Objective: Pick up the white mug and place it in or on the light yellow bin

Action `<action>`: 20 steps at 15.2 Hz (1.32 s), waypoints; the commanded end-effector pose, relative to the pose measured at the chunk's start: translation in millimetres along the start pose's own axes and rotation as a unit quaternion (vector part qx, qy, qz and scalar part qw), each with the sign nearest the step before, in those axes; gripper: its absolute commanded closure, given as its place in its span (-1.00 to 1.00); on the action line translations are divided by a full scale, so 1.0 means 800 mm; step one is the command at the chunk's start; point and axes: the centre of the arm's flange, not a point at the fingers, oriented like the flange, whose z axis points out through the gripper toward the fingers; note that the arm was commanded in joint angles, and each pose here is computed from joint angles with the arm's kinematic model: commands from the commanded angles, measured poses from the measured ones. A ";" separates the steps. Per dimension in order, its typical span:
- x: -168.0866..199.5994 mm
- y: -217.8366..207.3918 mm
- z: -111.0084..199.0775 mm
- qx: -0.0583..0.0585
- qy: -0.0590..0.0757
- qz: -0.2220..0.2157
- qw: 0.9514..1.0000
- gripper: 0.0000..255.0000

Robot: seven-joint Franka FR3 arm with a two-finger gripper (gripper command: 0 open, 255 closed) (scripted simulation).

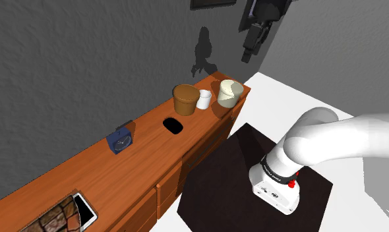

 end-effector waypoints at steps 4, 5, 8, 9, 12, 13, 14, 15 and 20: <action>0.018 0.026 0.038 -0.001 0.001 -0.007 1.000 -1.00; 0.024 0.034 0.050 -0.002 0.002 -0.009 1.000 -1.00; 0.043 0.060 0.087 -0.003 0.003 -0.016 1.000 -1.00; 0.049 0.069 0.100 -0.004 0.004 -0.018 1.000 -1.00; 0.068 0.094 0.137 -0.005 0.005 -0.025 1.000 -1.00; 0.075 0.103 0.149 -0.005 0.006 -0.027 1.000 -1.00; 0.081 0.111 0.162 -0.006 0.006 -0.030 1.000 -1.00; 0.088 0.119 0.174 -0.006 0.007 -0.032 0.999 -1.00; 0.122 0.161 0.236 -0.008 0.009 -0.043 0.999 -1.00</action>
